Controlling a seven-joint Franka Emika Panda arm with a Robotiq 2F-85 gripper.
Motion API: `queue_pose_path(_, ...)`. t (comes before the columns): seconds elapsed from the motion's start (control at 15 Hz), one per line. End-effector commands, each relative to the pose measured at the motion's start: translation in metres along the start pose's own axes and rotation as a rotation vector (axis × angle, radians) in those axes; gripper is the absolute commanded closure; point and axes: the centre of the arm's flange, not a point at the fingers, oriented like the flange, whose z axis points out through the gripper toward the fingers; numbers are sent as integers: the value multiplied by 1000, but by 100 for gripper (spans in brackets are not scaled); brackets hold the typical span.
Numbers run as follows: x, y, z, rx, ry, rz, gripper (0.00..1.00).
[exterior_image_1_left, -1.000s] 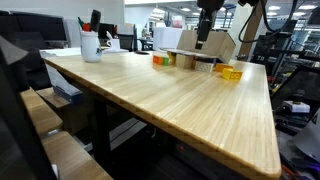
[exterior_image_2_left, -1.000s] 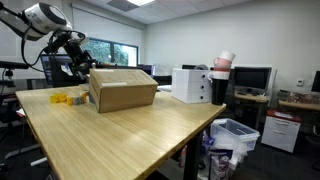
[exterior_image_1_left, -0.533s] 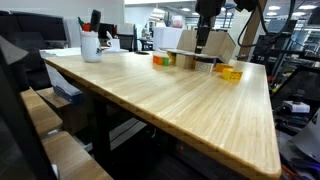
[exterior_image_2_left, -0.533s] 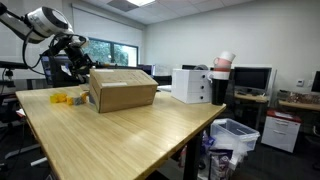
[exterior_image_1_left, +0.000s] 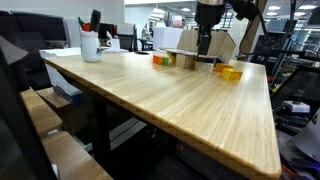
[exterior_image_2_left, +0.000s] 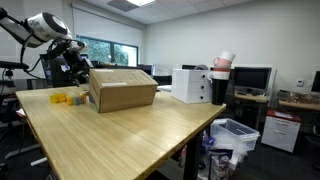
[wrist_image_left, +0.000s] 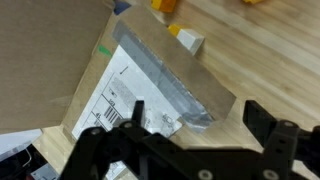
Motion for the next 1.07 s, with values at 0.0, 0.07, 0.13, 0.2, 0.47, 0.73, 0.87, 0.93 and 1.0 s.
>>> queue_pose_path(0.0, -2, -16, 7, -8, -27, 4, 0)
queue_pose_path(0.07, -2, -20, 9, -24, -30, 7, 0)
queue_pose_path(0.13, -1, -23, 12, -37, -34, 15, 0)
queue_pose_path(0.2, 0, -25, 16, -59, -40, 28, 0)
queue_pose_path(0.47, 0, -27, 21, -135, -40, 67, 26)
queue_pose_path(0.73, -7, -18, -15, -278, 25, 115, 69)
queue_pose_path(0.87, -7, -13, -24, -328, 39, 124, 76)
queue_pose_path(0.93, -7, -11, -32, -336, 47, 126, 82)
queue_pose_path(1.0, -8, -9, -40, -309, 54, 111, 70)
